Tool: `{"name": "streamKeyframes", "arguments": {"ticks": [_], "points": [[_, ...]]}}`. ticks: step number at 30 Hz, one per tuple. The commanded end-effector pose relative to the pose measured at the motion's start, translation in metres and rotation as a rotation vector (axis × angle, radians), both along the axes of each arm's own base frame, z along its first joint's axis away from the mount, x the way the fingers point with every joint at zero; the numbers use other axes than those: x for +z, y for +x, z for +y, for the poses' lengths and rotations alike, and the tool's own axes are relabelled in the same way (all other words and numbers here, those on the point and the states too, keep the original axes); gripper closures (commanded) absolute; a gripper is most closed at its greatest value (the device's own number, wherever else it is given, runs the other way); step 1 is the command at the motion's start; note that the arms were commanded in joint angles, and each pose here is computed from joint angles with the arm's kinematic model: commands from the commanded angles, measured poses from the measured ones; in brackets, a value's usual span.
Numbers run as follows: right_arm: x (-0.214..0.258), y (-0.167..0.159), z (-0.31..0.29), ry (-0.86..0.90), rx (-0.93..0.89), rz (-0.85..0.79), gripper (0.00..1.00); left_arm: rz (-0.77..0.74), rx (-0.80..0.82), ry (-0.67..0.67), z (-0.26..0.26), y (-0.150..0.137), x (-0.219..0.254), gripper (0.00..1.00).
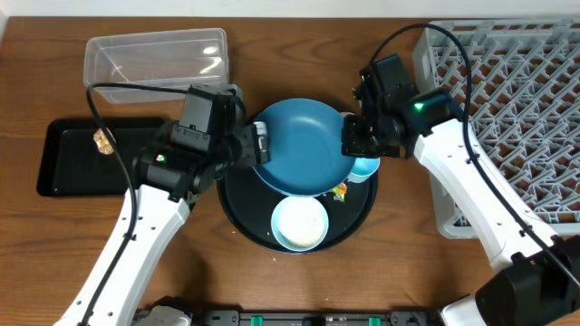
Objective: Sort waste into correct bins and load items into the dishwasher rack
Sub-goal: 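Release the plate from the left gripper and lift it right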
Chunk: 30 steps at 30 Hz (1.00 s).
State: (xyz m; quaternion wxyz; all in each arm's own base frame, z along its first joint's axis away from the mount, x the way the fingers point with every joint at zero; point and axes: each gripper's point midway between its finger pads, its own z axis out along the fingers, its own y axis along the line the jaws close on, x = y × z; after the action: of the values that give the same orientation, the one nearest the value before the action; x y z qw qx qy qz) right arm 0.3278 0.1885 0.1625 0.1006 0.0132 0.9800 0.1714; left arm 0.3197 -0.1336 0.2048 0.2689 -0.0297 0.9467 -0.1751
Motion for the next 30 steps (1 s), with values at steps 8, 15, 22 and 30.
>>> {"name": "streamKeyframes", "arguments": {"ticks": [8, 15, 22, 30], "points": [[0.068, 0.042, -0.083, -0.18, -0.22, -0.163, 0.99, -0.003, 0.05, -0.004, 0.017, 0.001, 0.006, 0.02], [0.101, 0.067, -0.18, -0.271, -0.497, -0.248, 0.99, 0.053, 0.118, 0.052, 0.042, -0.005, -0.004, 0.02], [0.117, 0.071, -0.294, -0.447, -0.742, -0.329, 0.99, 0.098, 0.136, 0.075, 0.05, -0.014, -0.011, 0.02], [0.164, 0.052, -0.38, -0.857, -0.984, -0.455, 0.99, 0.093, 0.161, 0.113, 0.057, -0.011, -0.013, 0.02]]}}
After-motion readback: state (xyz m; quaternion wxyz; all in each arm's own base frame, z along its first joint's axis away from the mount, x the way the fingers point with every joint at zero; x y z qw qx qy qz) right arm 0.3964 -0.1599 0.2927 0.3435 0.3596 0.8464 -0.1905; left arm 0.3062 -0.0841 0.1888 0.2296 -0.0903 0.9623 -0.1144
